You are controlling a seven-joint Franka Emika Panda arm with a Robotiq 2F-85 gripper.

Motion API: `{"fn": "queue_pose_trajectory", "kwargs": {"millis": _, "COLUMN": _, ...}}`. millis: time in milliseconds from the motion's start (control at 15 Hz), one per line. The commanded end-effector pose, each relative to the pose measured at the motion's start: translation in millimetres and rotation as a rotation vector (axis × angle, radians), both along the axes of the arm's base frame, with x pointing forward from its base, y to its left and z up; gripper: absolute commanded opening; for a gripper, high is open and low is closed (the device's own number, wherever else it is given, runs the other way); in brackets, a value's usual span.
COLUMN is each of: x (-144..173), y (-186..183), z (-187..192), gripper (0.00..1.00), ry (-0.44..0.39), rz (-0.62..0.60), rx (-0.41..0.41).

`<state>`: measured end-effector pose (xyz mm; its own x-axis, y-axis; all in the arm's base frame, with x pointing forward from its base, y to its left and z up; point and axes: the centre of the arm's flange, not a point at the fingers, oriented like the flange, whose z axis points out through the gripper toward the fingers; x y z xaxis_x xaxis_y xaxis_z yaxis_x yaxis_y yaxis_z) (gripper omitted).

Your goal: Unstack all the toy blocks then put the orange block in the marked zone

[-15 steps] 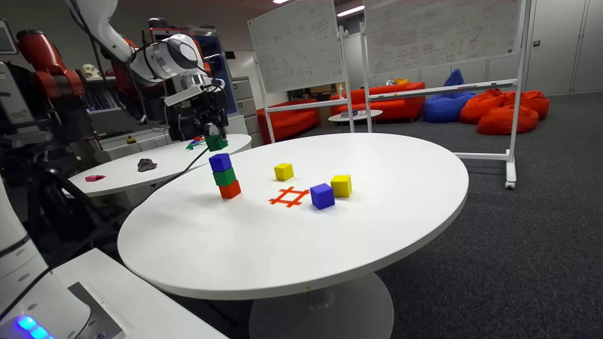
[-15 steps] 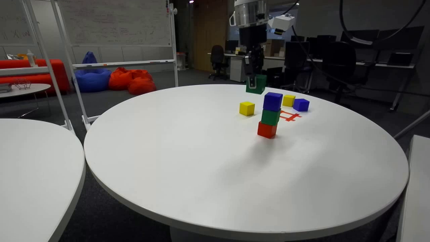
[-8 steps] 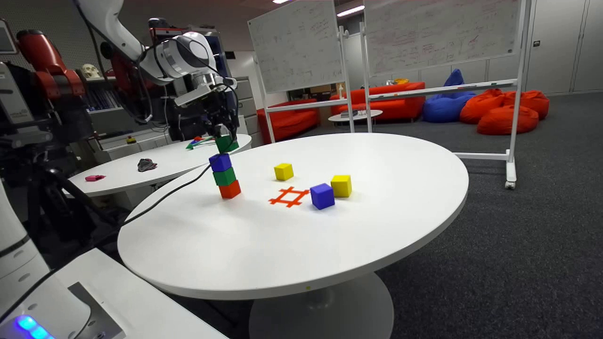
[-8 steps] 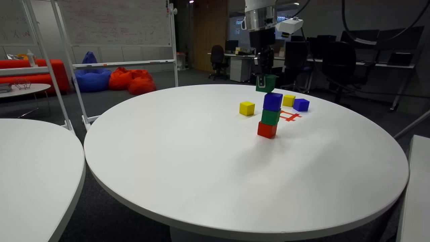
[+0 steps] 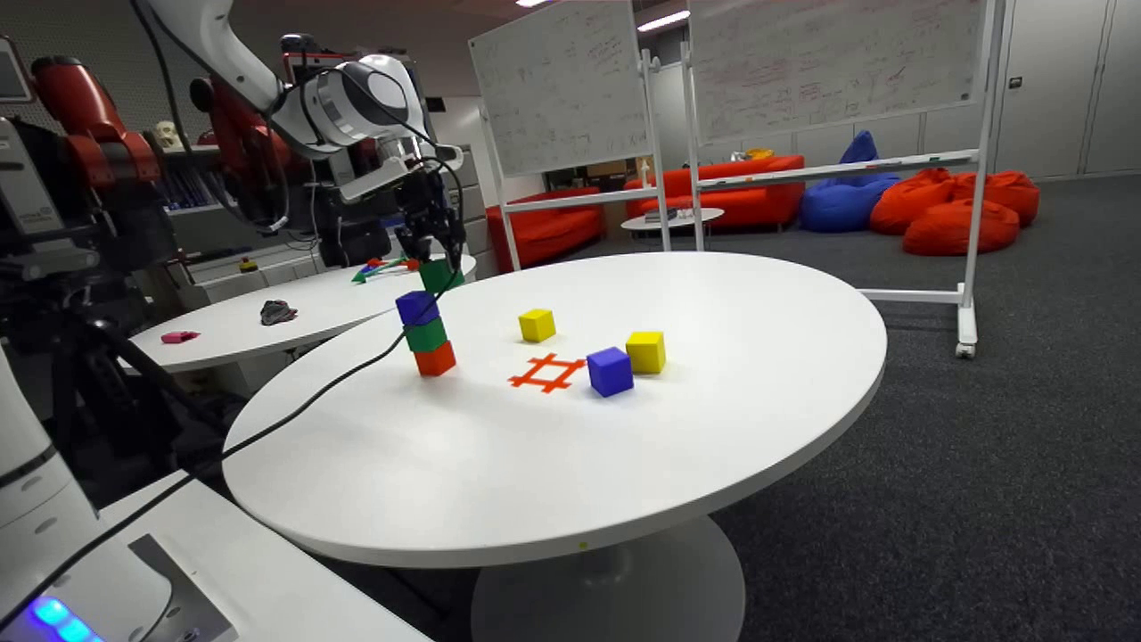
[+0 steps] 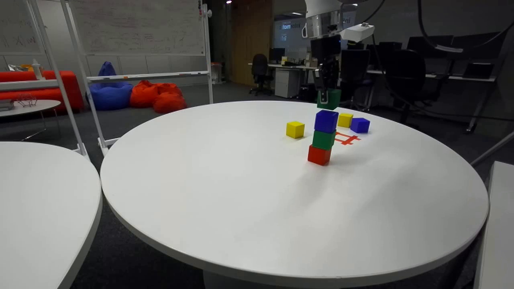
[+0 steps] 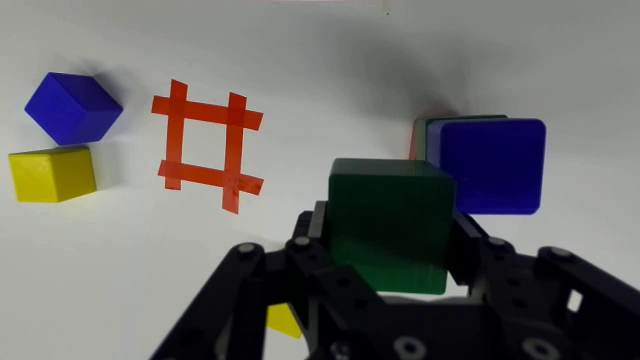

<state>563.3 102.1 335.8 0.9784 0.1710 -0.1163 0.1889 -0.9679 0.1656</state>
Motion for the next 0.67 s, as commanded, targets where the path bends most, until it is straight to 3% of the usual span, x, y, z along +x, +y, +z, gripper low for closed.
{"fn": "queue_pose_trajectory", "kwargs": {"millis": 0, "x": -15.4, "y": -22.1, "z": 3.8, "gripper": 0.31, "ry": -0.015, "rz": -0.01, "rx": 0.035}}
{"fn": "queue_pose_trajectory", "kwargs": {"millis": 600, "x": -13.9, "y": -40.5, "z": 3.8, "gripper": 0.31, "ry": -0.024, "rz": -0.027, "rx": 0.066}}
